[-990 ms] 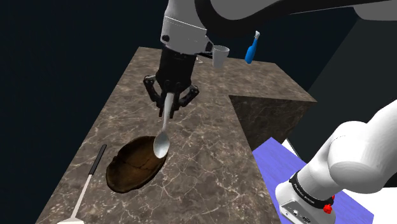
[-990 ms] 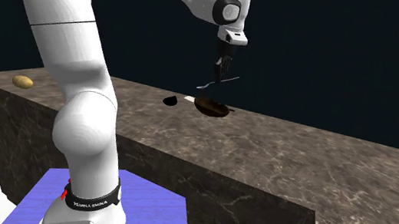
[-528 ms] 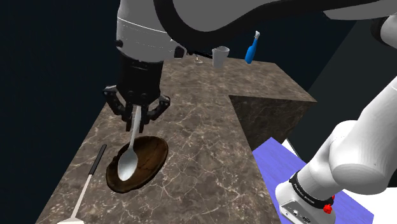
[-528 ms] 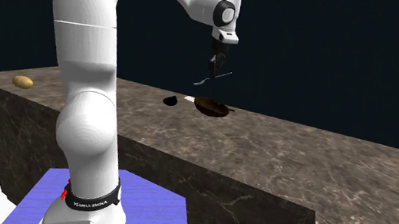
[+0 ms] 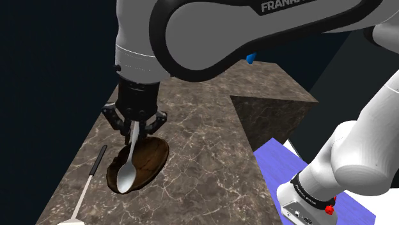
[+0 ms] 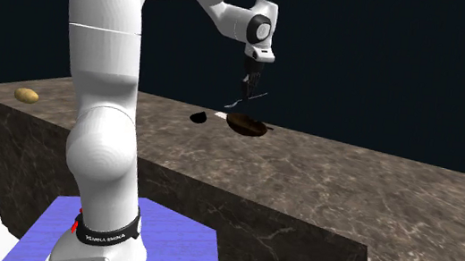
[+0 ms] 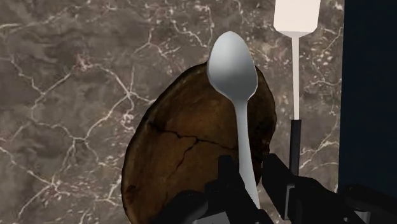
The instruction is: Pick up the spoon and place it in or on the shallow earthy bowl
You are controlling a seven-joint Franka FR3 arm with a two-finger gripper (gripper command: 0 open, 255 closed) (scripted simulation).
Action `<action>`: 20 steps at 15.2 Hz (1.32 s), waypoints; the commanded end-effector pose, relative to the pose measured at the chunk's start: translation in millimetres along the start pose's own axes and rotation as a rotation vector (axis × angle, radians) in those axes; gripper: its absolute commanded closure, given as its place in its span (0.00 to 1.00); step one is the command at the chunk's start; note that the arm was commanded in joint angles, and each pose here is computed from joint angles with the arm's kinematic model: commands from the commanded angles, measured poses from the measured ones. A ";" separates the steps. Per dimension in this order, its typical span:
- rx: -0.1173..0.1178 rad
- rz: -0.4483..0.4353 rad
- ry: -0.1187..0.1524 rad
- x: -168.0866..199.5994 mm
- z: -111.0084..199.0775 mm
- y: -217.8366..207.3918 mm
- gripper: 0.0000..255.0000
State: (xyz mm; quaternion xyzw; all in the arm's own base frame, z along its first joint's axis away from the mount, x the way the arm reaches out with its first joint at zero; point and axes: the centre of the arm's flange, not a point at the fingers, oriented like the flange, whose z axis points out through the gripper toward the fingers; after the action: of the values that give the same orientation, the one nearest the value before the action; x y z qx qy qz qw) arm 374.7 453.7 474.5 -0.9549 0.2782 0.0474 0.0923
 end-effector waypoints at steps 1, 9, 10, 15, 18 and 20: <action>0.000 0.000 0.000 1.9 11.1 2.1 1.00; 0.000 0.000 0.000 5.9 38.7 6.4 1.00; 0.000 0.000 0.000 5.9 38.7 6.4 1.00; 0.000 0.000 0.000 5.9 38.7 6.4 0.00; 0.000 0.000 0.000 5.9 38.7 6.4 0.00; 0.000 0.000 0.000 5.9 38.7 6.4 0.00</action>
State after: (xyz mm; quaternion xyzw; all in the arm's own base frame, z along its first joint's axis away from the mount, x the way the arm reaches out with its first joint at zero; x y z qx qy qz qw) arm 374.7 453.2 434.9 -0.9549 0.2782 0.0473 0.0924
